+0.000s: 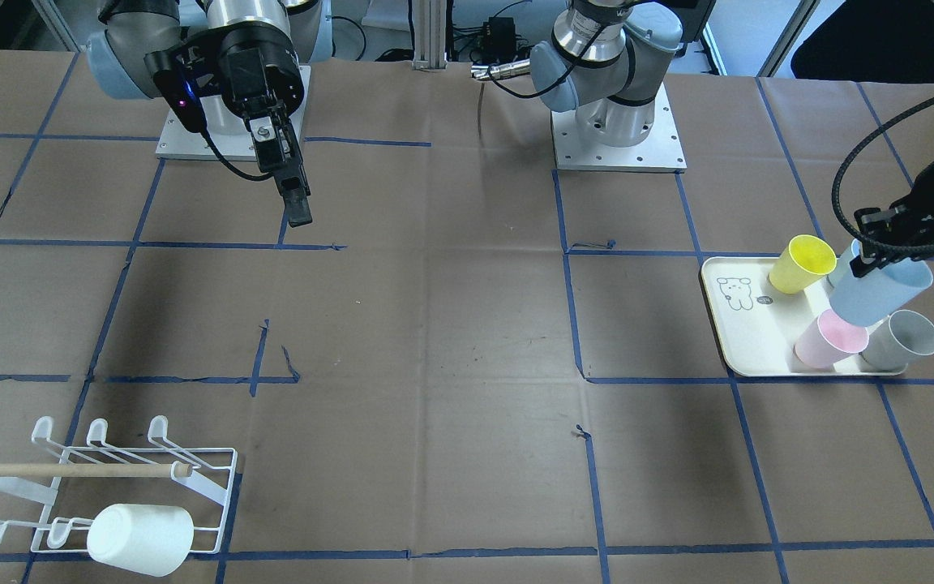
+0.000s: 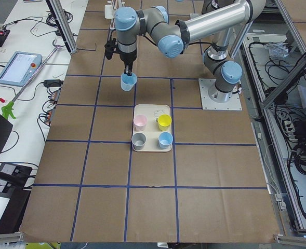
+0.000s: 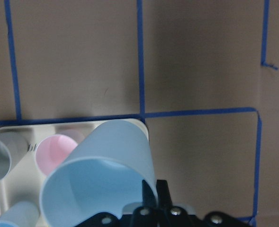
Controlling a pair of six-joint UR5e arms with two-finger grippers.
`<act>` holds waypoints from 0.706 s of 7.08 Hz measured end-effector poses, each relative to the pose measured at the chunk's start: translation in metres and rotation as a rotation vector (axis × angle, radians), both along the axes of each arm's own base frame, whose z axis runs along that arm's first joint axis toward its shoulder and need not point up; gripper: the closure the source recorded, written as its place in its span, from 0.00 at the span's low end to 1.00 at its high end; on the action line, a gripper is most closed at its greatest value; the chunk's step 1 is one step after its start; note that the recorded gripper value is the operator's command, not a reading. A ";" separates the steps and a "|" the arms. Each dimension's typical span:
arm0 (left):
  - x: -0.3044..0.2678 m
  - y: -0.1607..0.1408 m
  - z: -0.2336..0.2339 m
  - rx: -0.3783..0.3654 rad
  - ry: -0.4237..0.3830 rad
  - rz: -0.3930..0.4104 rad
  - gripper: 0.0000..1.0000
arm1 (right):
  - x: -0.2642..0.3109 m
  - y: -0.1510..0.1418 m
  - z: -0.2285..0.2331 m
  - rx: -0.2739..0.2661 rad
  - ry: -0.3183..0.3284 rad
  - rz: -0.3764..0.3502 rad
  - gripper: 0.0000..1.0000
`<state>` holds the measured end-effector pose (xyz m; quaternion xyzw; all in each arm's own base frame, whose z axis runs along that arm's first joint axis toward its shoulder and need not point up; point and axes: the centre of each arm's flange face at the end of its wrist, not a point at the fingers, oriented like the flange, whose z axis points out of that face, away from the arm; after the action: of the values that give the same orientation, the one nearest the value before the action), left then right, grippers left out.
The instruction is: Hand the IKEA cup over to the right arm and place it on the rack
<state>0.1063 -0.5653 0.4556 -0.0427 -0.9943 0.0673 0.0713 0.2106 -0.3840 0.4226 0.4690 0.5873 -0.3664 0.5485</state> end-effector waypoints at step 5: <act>-0.086 -0.008 0.016 -0.564 0.379 -0.315 1.00 | 0.009 -0.004 -0.005 0.075 -0.003 0.082 0.00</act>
<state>0.0205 -0.5731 0.4719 -0.2001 -0.8870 0.3336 0.2488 0.2198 -0.3883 0.4172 0.4654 0.6187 -0.3206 0.5458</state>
